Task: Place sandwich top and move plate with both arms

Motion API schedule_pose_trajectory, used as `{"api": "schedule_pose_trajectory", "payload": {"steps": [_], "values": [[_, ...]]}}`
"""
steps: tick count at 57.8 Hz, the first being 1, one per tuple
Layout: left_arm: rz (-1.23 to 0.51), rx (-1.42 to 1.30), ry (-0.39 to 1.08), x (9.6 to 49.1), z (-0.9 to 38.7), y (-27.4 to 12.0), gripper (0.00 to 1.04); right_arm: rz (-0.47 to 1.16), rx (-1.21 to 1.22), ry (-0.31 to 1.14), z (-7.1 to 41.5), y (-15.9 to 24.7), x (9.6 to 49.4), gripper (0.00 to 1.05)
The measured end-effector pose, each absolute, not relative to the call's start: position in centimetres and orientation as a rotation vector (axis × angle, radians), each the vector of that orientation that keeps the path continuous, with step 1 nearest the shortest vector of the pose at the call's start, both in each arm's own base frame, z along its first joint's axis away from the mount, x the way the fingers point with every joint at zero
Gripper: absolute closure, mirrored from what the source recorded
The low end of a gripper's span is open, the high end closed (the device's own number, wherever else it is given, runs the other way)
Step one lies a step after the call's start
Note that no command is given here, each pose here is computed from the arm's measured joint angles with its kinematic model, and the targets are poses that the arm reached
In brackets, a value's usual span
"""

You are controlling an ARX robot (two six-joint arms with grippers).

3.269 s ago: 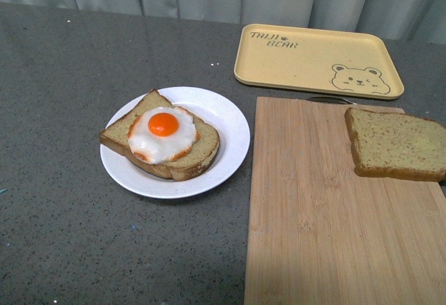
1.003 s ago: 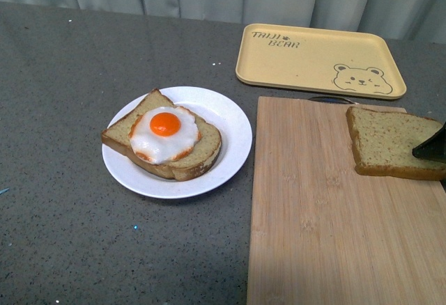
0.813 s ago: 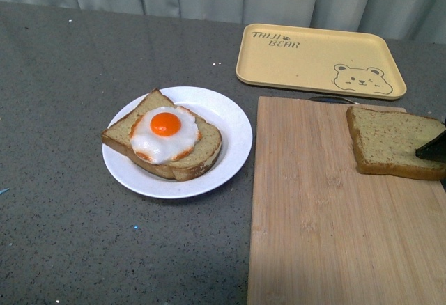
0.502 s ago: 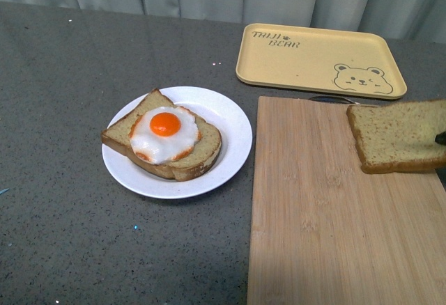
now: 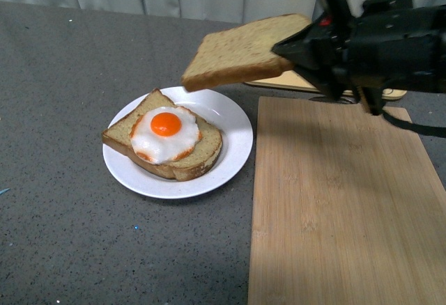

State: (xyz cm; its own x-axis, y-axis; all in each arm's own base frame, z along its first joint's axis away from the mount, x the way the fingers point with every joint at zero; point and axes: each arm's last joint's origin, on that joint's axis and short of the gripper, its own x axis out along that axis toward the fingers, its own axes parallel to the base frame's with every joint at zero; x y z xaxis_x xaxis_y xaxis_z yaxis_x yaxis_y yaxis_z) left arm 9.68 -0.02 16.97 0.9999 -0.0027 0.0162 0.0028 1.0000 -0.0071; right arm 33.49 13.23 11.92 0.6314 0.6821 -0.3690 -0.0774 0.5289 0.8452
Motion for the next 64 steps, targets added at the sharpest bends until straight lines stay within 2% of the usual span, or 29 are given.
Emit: {"api": "schedule_pose_trajectory", "payload": {"steps": [14,33,37,45,49,53,60,64], "values": [[-0.003,-0.007,-0.016,9.7,17.0,0.0,0.07,0.546,0.944,0.886,9.8,17.1,33.7,1.01],[-0.002,-0.007,-0.016,9.7,17.0,0.0,0.07,0.524,0.949,0.973,7.8,18.6,32.9,1.01],[-0.002,-0.007,-0.016,9.7,17.0,0.0,0.07,0.521,0.932,0.987,7.5,18.5,32.5,0.90],[-0.003,-0.007,-0.016,9.7,17.0,0.0,0.07,0.511,0.876,0.997,8.1,17.5,30.9,0.59],[-0.002,-0.007,-0.016,9.7,17.0,0.0,0.07,0.497,0.819,0.938,9.6,16.6,30.0,0.42],[-0.002,-0.007,-0.016,9.7,17.0,0.0,0.07,0.472,0.754,0.883,10.8,15.7,29.2,0.29],[-0.003,-0.007,-0.016,9.7,17.0,0.0,0.07,0.405,0.609,0.795,12.4,13.7,28.1,0.10],[-0.002,-0.007,-0.016,9.7,17.0,0.0,0.07,0.393,0.563,0.758,13.0,13.2,27.9,0.09]]}}
